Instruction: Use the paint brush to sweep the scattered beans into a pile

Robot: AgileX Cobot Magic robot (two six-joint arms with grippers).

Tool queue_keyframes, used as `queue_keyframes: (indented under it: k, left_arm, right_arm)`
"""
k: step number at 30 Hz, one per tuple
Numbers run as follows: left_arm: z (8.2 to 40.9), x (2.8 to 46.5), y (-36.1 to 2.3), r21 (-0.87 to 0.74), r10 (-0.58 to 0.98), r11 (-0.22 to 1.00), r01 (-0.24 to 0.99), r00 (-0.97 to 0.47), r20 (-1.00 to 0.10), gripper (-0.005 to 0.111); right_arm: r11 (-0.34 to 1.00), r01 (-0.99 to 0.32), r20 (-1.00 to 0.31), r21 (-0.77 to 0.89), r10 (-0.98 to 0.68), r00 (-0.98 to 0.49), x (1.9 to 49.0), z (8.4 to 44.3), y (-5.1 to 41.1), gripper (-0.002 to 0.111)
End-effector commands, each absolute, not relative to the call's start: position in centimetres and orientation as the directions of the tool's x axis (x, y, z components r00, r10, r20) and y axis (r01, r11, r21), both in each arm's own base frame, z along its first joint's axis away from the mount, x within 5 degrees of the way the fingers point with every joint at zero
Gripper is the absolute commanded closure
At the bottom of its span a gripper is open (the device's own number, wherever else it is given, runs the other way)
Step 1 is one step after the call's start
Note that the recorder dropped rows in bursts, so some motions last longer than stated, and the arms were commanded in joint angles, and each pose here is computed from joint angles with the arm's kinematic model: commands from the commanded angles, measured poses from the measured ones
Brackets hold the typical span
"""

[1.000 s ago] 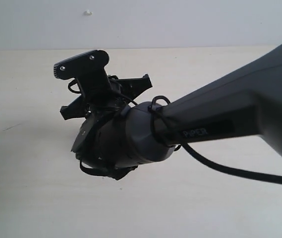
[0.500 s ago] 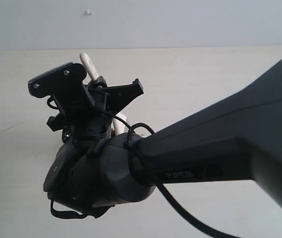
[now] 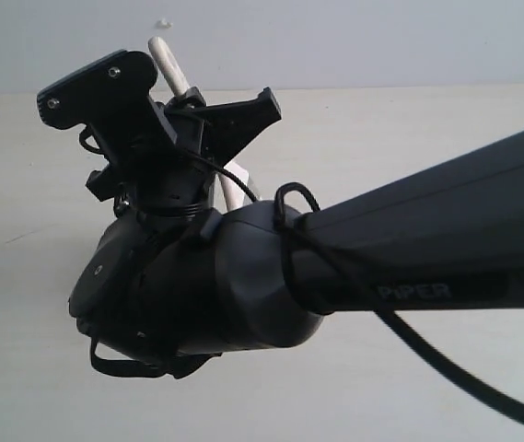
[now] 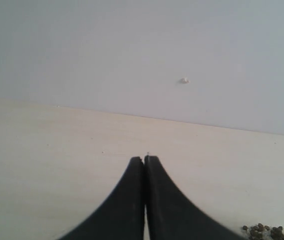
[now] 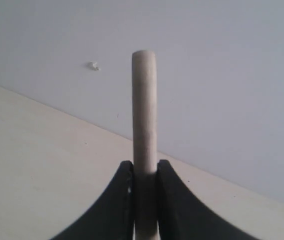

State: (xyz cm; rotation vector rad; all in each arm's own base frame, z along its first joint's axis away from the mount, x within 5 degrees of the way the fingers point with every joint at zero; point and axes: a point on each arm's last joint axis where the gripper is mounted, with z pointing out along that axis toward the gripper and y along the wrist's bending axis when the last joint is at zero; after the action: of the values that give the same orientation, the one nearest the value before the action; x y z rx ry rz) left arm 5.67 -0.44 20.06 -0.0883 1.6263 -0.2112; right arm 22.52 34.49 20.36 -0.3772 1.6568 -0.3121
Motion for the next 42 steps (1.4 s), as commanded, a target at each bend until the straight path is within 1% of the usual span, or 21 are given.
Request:
queue_keyframes:
  k: [1,3,4,6,10,14,21,25,28,30,33,38,42]
  left_arm:
    - [20.1,5.6,-0.4,-0.193,-0.189,0.979,0.07,-0.061,-0.98,0.107]
    - [20.1,5.6,-0.4,-0.193,-0.189,0.979,0.07,-0.061,-0.98,0.107]
    - [20.1,5.6,-0.4,-0.193,-0.189,0.979,0.07,-0.061,-0.98,0.107]
    - [20.1,5.6,-0.4,-0.193,-0.189,0.979,0.07,-0.061,-0.98,0.107]
    - [20.1,5.6,-0.4,-0.193,-0.189,0.979,0.07,-0.061,-0.98,0.107]
    - [20.1,5.6,-0.4,-0.193,-0.189,0.979,0.07,-0.061,-0.98,0.107]
    - [20.1,5.6,-0.4,-0.193,-0.189,0.979,0.07,-0.061,-0.98,0.107]
    - [20.1,5.6,-0.4,-0.193,-0.189,0.979,0.07,-0.061,-0.98,0.107]
    - [20.1,5.6,-0.4,-0.193,-0.189,0.979,0.07,-0.061,-0.98,0.107]
    - [20.1,5.6,-0.4,-0.193,-0.189,0.979,0.07,-0.061,-0.98,0.107]
    - [20.1,5.6,-0.4,-0.193,-0.189,0.979,0.07,-0.061,-0.98,0.107]
    - [20.1,5.6,-0.4,-0.193,-0.189,0.979,0.07,-0.061,-0.98,0.107]
    - [20.1,5.6,-0.4,-0.193,-0.189,0.979,0.07,-0.061,-0.98,0.107]
  right_arm:
    - [0.88,-0.066,-0.877,-0.47,-0.474,-0.081,22.6,21.0,34.4,0.108]
    - [0.887,-0.071,-0.879,-0.456,-0.461,-0.117,22.5,20.7,34.3,0.108]
    - [0.894,-0.082,-0.88,-0.44,-0.447,-0.159,22.5,20.3,34.3,0.108]
    - [0.897,-0.119,-0.875,-0.426,-0.442,-0.199,22.4,19.5,34.5,0.108]
    - [0.885,-0.19,-0.86,-0.425,-0.46,-0.222,22.3,17.9,35.2,0.108]
    - [0.881,-0.191,-0.845,-0.432,-0.47,-0.256,22.3,16.0,35.3,0.108]
    - [0.905,-0.166,-0.839,-0.391,-0.425,-0.341,22.1,15.3,35.0,0.108]
    - [0.936,-0.196,-0.86,-0.292,-0.347,-0.374,22.0,15.0,35.4,0.108]
    - [0.947,-0.219,-0.875,-0.237,-0.306,-0.375,21.9,14.9,35.8,0.108]
    - [0.947,-0.223,-0.883,-0.231,-0.301,-0.362,22.0,15.1,36.0,0.108]
    - [0.958,-0.193,-0.897,-0.212,-0.269,-0.351,22.1,15.3,35.8,0.108]
    - [0.964,-0.144,-0.906,-0.225,-0.261,-0.333,22.2,15.6,35.4,0.108]
    - [0.966,-0.119,-0.916,-0.228,-0.255,-0.311,22.0,17.0,35.1,0.108]
